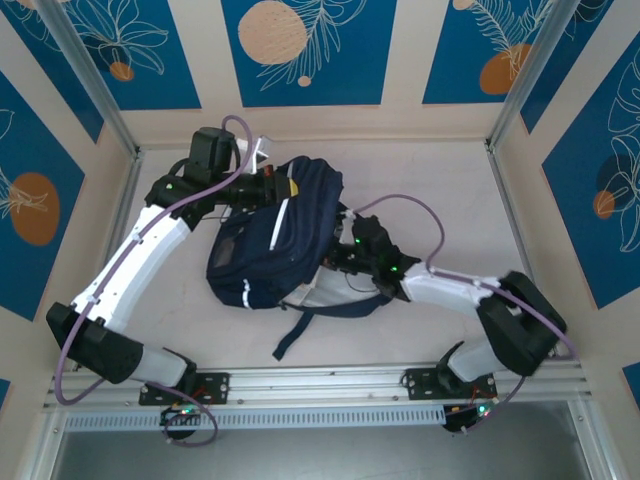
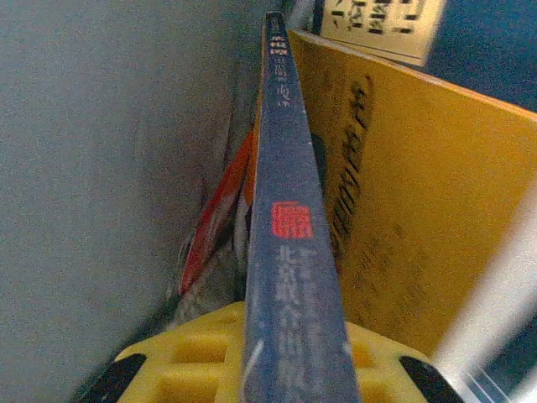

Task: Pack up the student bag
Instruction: Place the book in the student bag, then close the student bag at the center of the table.

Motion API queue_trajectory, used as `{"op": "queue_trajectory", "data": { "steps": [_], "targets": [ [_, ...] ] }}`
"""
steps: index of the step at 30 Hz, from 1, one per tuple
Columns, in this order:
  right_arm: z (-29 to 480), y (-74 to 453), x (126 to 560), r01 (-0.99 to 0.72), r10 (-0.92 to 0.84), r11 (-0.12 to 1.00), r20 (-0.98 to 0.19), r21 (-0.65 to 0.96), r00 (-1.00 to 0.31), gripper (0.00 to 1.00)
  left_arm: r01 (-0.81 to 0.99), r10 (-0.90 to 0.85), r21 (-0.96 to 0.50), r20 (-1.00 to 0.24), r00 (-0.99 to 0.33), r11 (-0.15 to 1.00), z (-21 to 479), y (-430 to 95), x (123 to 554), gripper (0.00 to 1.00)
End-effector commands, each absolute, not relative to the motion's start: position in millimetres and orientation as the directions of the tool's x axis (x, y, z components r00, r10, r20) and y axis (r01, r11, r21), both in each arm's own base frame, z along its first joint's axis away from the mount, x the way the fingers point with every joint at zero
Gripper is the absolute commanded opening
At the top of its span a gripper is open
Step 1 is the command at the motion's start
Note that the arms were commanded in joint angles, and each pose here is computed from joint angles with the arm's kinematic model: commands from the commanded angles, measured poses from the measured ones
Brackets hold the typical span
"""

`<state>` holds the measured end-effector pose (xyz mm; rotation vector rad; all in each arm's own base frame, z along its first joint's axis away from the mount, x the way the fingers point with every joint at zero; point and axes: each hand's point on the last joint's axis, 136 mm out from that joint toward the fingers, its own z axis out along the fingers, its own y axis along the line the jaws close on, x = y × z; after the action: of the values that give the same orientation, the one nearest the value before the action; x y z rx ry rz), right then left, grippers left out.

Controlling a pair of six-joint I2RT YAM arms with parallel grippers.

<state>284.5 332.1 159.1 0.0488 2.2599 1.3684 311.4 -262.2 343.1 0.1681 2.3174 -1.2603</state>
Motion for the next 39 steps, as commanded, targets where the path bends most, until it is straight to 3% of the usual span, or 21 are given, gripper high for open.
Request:
{"op": "queue_trajectory", "data": {
  "steps": [1,4,7,14,16,20,35,39],
  "targets": [
    [176,365,309,-0.270,0.310,0.431,-0.422,0.861,-0.852,0.00,0.565,-0.182,-0.738,-0.654,-0.735,0.369,429,-273,304,0.00],
    [161,391,317,-0.257,0.281,0.426,-0.397,0.867,-0.874,0.09,0.553,-0.187,-0.744,-0.645,-0.741,0.375,424,-273,305,0.00],
    [159,398,318,-0.261,0.262,0.416,-0.390,0.871,-0.883,0.29,0.546,-0.191,-0.744,-0.644,-0.741,0.386,422,-272,307,0.00],
    [169,354,305,-0.269,0.298,0.483,-0.446,0.833,-0.844,0.64,0.532,-0.194,-0.732,-0.648,-0.736,0.426,413,-269,313,0.00],
    [169,338,297,-0.261,0.308,0.497,-0.449,0.828,-0.839,0.69,0.518,-0.202,-0.723,-0.652,-0.731,0.457,408,-266,317,0.00],
    [164,301,280,-0.232,0.335,0.544,-0.462,0.806,-0.821,0.69,0.484,-0.216,-0.719,-0.643,-0.734,0.498,393,-262,326,0.00],
    [170,181,239,-0.167,0.444,0.692,-0.596,0.702,-0.669,0.46,0.341,-0.194,-0.780,-0.500,-0.844,0.525,306,-292,358,0.00],
    [176,172,240,-0.169,0.457,0.695,-0.611,0.699,-0.646,0.42,0.347,-0.115,-0.787,-0.462,-0.880,0.510,281,-328,365,0.12]
  ]
}}
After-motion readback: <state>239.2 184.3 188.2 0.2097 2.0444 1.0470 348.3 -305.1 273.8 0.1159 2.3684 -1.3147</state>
